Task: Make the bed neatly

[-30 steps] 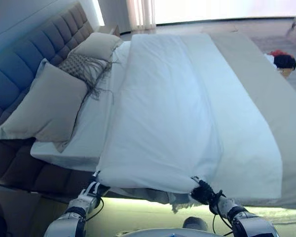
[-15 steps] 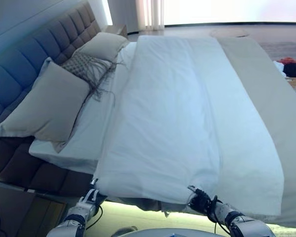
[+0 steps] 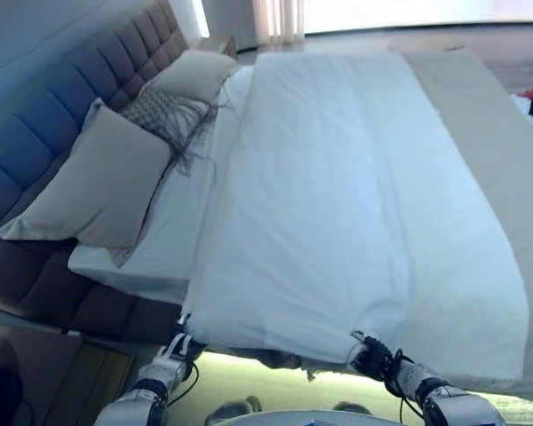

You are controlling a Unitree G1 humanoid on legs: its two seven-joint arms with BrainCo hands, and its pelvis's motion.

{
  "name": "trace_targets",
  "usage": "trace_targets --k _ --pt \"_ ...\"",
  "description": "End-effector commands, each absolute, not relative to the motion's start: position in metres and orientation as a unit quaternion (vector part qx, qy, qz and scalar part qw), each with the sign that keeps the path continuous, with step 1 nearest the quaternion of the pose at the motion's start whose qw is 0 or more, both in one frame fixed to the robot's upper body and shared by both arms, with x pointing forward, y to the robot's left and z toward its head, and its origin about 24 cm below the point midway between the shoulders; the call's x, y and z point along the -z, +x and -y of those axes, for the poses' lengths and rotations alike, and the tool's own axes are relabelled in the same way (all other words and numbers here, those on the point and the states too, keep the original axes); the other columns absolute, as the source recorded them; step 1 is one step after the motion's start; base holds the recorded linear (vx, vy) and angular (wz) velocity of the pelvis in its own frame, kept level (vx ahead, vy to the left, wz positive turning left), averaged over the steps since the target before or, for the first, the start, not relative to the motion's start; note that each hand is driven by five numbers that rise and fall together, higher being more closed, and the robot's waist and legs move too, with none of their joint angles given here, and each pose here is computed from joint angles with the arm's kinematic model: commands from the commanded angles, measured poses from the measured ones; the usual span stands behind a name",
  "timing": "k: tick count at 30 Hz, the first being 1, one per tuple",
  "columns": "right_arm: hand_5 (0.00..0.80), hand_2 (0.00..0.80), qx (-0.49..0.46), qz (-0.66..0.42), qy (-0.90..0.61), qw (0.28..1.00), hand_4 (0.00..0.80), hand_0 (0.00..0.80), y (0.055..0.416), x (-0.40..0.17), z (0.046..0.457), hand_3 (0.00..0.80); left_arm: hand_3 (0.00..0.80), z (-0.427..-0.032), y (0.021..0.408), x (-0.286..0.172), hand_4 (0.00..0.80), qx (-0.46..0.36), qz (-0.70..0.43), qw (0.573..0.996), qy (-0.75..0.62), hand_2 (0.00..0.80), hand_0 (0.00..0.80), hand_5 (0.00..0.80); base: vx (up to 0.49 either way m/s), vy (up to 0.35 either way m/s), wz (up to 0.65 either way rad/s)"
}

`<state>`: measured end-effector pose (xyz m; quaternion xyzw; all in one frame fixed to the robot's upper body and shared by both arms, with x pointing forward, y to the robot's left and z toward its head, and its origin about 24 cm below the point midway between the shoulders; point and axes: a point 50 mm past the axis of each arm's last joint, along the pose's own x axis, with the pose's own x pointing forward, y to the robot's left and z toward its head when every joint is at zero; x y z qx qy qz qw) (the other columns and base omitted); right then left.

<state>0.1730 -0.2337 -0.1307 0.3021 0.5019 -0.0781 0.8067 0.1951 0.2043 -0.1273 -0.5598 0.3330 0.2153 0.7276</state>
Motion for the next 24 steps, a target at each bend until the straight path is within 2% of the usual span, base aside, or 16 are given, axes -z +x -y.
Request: trace_targets --k 1,5,16,24 --pt "0.000 0.000 0.113 -0.570 0.243 0.777 0.000 0.000 0.148 0.133 0.261 0.000 0.000 -0.264 0.186 0.118 0.000 -0.297 -0.258 0.755 -0.524 0.000 0.000 0.000 -0.116 0.059 0.09" --pt "0.000 0.000 0.102 -0.582 0.244 0.769 0.000 0.000 0.151 0.131 0.261 0.000 0.000 -0.265 0.189 0.116 0.000 -0.297 -0.259 0.757 -0.521 0.000 0.000 0.000 -0.008 0.047 0.17" --pt "0.000 0.000 0.098 -0.675 0.248 0.688 0.000 0.000 0.074 0.153 0.251 0.000 0.000 -0.276 0.120 0.139 0.000 -0.325 -0.313 0.745 -0.492 0.000 0.000 0.000 0.141 0.005 0.04" --pt "0.000 0.000 0.101 -0.689 0.285 0.659 0.000 0.000 0.060 0.158 0.234 0.000 0.000 -0.265 0.097 0.148 0.000 -0.288 -0.361 0.749 -0.475 0.000 0.000 0.000 -0.002 -0.074 0.06"
